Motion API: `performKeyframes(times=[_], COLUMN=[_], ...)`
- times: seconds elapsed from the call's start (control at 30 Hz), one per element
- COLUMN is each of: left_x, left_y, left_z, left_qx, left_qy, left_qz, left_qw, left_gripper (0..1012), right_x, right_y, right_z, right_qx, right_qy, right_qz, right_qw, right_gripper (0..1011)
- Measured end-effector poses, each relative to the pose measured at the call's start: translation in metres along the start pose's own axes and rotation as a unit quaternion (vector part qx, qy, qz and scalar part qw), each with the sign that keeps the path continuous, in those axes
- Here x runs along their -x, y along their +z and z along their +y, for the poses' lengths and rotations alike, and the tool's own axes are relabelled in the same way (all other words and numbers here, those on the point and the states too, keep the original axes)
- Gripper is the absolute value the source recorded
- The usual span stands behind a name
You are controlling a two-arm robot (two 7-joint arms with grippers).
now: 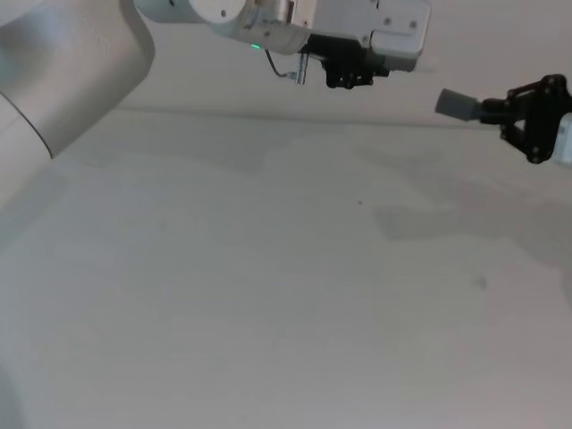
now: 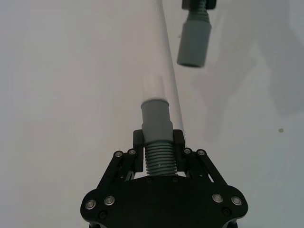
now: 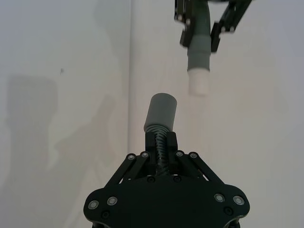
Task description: Use both hands to pick up one end of the pipe from the table, align the ends, and insert them.
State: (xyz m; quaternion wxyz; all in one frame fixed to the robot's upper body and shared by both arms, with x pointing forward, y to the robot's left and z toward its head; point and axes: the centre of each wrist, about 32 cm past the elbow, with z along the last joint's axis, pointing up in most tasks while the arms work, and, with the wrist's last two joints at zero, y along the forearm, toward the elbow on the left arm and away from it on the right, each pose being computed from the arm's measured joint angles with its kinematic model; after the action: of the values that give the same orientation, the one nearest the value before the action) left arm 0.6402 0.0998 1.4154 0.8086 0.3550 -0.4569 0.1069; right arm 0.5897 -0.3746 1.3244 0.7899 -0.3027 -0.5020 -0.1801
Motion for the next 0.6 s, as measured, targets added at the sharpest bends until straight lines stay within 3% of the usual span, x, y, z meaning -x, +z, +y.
performKeyframes(times=[0.37,0.6], left_x=[0.0019,0.0008], left_y=[0.001,0.0033], left_z=[0.0006,-0.0011], left_qx=[0.001,0.009], left_qy=[0.003,0.001], left_qz=[0.008,-0.003], left_qw=[1.0,1.0], left_gripper=[352,352], right_x=[-0.018,-0.032], right_y=[-0.009,-0.01], right_z=[-0.022,-0.029], right_qx=[0.023,0.017], right_qy=[-0.006,-0.015], right_qz=[-0.04,-0.078], right_qw=[0.9989,0.9967], right_gripper=[137,137])
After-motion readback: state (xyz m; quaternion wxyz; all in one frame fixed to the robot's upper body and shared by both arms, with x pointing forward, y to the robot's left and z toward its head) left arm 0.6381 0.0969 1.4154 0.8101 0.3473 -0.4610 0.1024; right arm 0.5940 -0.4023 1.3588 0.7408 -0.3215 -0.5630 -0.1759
